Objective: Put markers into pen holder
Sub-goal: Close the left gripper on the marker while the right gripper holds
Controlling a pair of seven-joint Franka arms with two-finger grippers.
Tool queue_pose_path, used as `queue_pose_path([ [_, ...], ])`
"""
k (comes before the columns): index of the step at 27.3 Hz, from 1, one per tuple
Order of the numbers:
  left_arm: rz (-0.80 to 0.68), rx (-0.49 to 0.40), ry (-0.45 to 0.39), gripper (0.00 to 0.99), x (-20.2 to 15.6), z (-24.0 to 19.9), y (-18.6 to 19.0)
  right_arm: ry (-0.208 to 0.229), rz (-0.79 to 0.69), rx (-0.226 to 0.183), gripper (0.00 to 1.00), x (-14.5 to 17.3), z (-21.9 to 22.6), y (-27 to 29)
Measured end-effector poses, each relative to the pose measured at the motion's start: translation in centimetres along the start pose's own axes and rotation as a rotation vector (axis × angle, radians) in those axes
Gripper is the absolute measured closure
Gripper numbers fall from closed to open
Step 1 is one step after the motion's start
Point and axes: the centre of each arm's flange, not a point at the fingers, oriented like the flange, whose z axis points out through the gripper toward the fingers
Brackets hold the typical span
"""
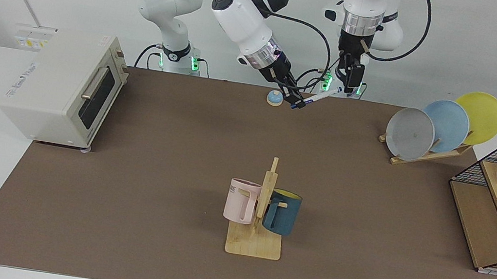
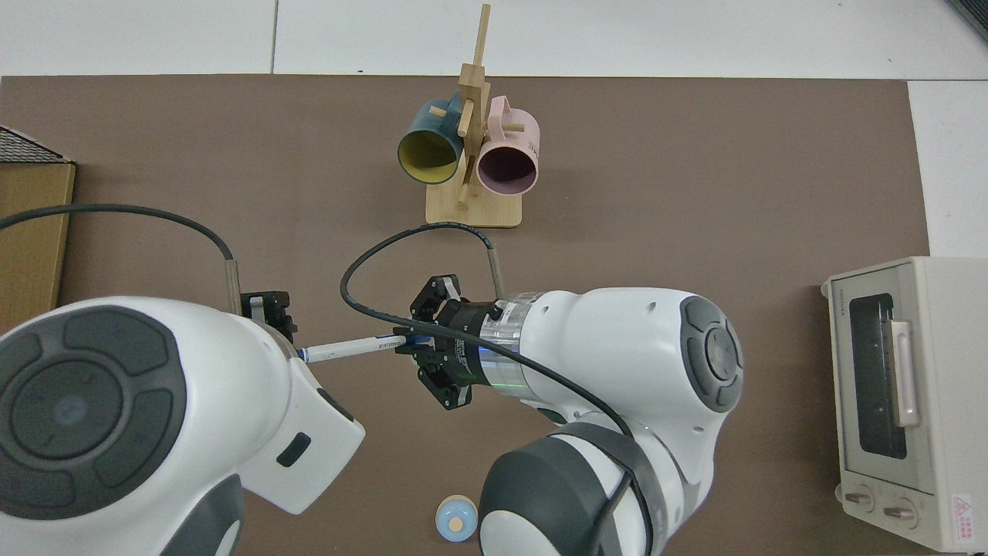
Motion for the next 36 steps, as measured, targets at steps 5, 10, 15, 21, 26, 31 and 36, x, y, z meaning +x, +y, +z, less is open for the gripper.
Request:
queue_pose_path([
  [5, 0.019, 0.029, 0.024, 0.0, 0.4, 1.1, -0.7, 0.0, 0.0, 0.0, 0.84, 0.0, 0.0, 0.0],
  [10, 0.02, 0.029, 0.05, 0.009, 0.9, 1.7, -1.0, 0.0, 0.0, 0.0, 0.84, 0.0, 0.0, 0.0],
  [15, 0.025, 0.015, 0.056, 0.101, 1.4, 2.6, -1.3, 0.0, 0.0, 0.0, 0.84, 0.0, 0.0, 0.0],
  [21, 0.016, 0.011, 0.058, 0.427, 2.2, 2.7, -1.0, 0.0, 0.0, 0.0, 0.84, 0.0, 0.0, 0.0],
  [26, -0.009, 0.025, 0.063, 0.767, 2.3, 2.6, -1.2, 0.0, -0.002, -0.009, 0.84, -0.1, 0.1, 0.2],
  [31, -0.031, 0.026, 0.067, 0.819, 2.2, 2.6, -1.3, -0.001, 0.009, -0.009, 0.84, -0.1, 0.1, 0.2],
  [36, -0.034, 0.025, 0.067, 0.819, 2.1, 2.6, -1.3, -0.001, 0.009, -0.007, 0.76, -0.1, 0.0, 0.2],
])
